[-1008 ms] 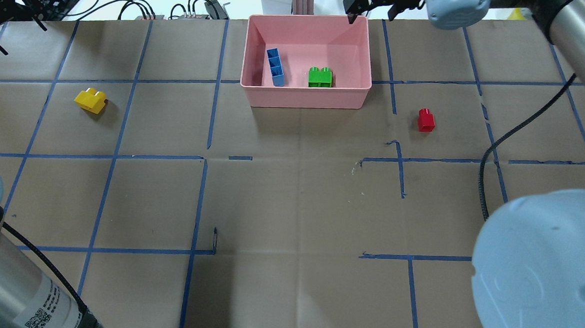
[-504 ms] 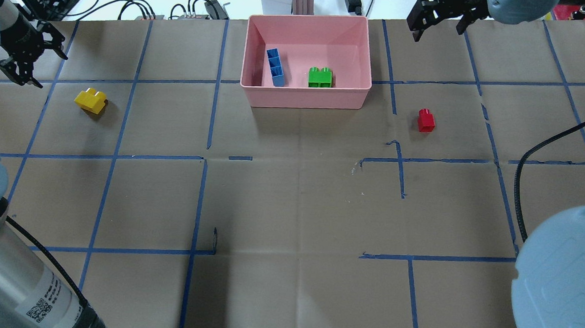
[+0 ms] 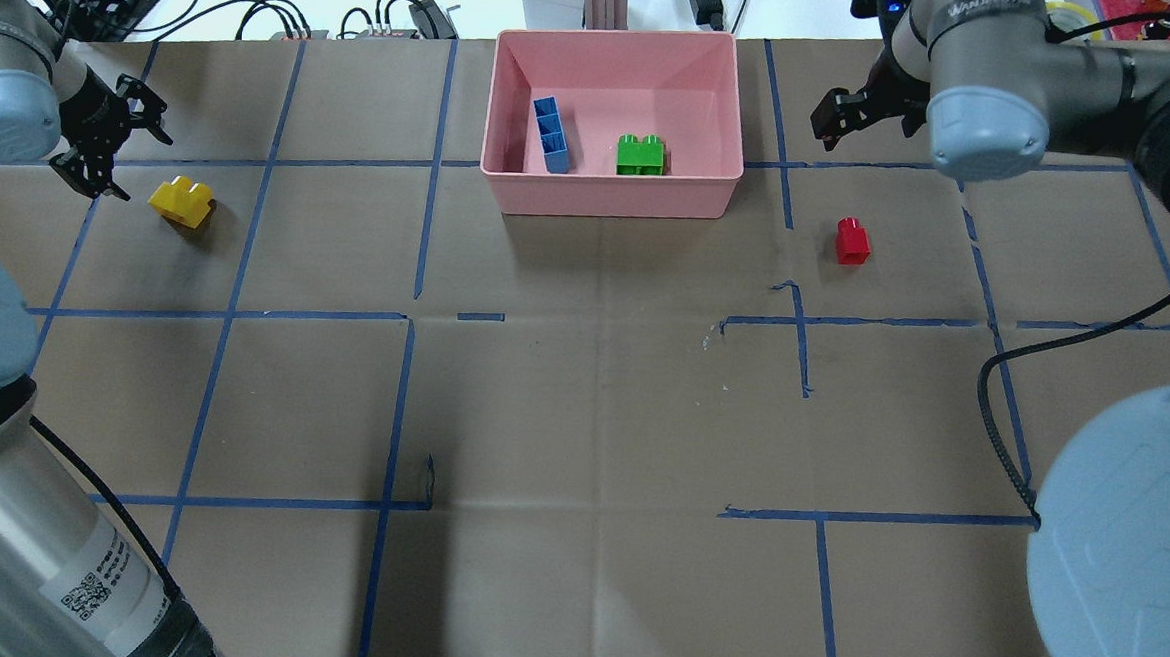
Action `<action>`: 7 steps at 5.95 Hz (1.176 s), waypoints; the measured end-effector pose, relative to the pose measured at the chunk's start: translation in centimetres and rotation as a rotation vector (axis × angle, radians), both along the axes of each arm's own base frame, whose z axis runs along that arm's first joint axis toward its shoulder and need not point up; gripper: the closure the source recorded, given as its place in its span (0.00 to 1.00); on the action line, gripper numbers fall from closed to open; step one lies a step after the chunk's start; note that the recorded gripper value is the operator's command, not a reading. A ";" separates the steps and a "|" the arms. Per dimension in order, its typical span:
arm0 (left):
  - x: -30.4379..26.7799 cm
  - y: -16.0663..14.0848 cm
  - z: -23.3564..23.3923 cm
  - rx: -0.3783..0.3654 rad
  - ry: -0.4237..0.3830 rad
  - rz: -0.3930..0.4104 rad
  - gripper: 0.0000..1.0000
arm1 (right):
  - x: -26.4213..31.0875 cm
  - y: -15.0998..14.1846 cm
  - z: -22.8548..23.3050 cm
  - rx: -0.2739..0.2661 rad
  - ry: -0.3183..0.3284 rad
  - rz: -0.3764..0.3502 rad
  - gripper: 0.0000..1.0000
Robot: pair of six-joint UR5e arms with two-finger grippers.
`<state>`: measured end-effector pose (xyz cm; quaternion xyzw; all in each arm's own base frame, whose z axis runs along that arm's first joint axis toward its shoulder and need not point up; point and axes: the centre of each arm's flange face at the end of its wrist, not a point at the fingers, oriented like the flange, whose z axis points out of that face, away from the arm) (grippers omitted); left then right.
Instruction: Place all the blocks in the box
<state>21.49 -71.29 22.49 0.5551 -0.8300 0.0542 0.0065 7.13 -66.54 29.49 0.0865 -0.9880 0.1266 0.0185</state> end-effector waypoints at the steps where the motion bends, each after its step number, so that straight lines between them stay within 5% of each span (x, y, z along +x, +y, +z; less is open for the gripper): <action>1: 0.0 -0.3 -1.7 -0.001 0.004 0.006 0.01 | -1.1 0.9 -2.7 0.025 -0.001 -0.022 0.01; 3: -1.5 -0.8 -3.4 0.006 0.013 0.014 0.01 | -3.2 3.4 -7.5 0.095 -0.006 -0.061 0.01; 5: -2.2 -0.6 -3.8 0.014 0.019 0.015 0.02 | -3.4 4.6 -9.2 0.104 -0.008 -0.080 0.02; 7: -2.0 -0.3 -4.1 0.021 0.021 0.012 0.18 | -3.1 4.3 -9.8 0.100 -0.013 -0.096 0.02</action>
